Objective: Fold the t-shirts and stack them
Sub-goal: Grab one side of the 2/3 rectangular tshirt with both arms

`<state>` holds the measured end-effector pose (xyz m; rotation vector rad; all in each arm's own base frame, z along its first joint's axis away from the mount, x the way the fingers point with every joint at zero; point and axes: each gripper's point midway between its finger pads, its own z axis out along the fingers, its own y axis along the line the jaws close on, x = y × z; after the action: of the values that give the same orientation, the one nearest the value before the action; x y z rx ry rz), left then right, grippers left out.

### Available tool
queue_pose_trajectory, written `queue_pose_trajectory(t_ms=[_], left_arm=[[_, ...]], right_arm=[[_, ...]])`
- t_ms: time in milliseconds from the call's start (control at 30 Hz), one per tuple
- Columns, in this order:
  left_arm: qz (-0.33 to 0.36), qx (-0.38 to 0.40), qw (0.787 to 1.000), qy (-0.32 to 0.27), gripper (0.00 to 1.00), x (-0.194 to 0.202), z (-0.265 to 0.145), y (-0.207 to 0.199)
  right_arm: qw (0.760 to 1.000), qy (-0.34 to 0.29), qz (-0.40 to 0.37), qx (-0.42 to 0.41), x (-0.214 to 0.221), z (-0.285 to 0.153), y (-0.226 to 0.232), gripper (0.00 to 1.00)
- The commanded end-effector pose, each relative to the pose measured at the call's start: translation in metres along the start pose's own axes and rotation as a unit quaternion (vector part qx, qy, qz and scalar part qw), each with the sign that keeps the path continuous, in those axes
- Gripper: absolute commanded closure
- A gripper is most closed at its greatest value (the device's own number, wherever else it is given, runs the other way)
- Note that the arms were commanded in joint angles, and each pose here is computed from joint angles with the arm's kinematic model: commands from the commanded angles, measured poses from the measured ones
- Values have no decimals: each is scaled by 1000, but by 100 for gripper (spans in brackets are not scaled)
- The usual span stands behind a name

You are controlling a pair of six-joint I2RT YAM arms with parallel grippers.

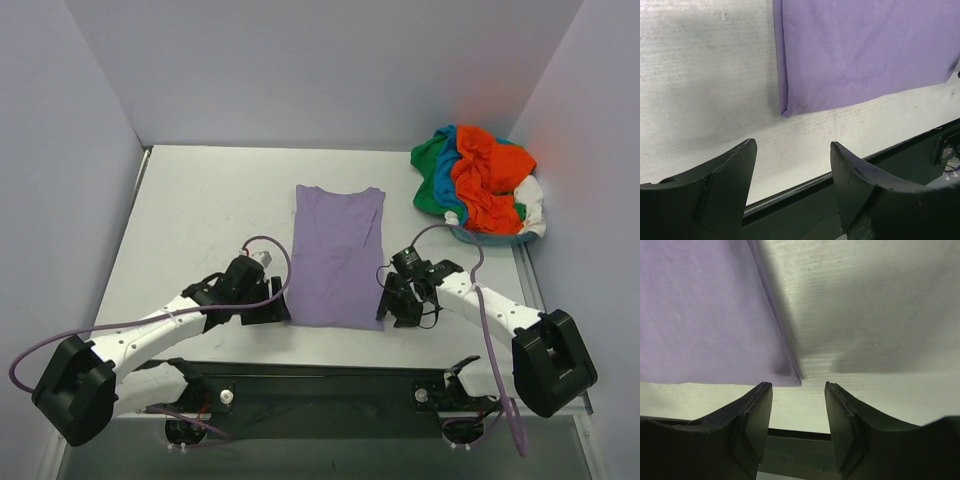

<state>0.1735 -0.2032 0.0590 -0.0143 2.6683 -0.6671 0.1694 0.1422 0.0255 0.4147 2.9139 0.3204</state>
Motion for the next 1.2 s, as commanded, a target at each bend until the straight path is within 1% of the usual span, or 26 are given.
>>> queue_pose_trajectory(t_ms=[0,167,433,667,1000,1167], left_arm=[[-20,11,1000,-7,29,0,-4,-2],[-33,11,999,-7,29,4,-6,1],[-42,5,999,-3,30,7,-6,4],[-45,0,999,-1,30,10,-7,7],[-40,-6,999,5,30,8,-3,6],[-35,-10,999,11,33,7,1,6]], right_arm=[[1000,-19,19,1,0,0,-5,54],[1000,-15,21,2,7,2,-9,56],[1000,-2,0,7,14,8,-3,59],[999,24,-16,38,25,20,-4,63],[998,19,-23,57,21,25,-8,68],[997,21,-23,64,23,27,-13,73]])
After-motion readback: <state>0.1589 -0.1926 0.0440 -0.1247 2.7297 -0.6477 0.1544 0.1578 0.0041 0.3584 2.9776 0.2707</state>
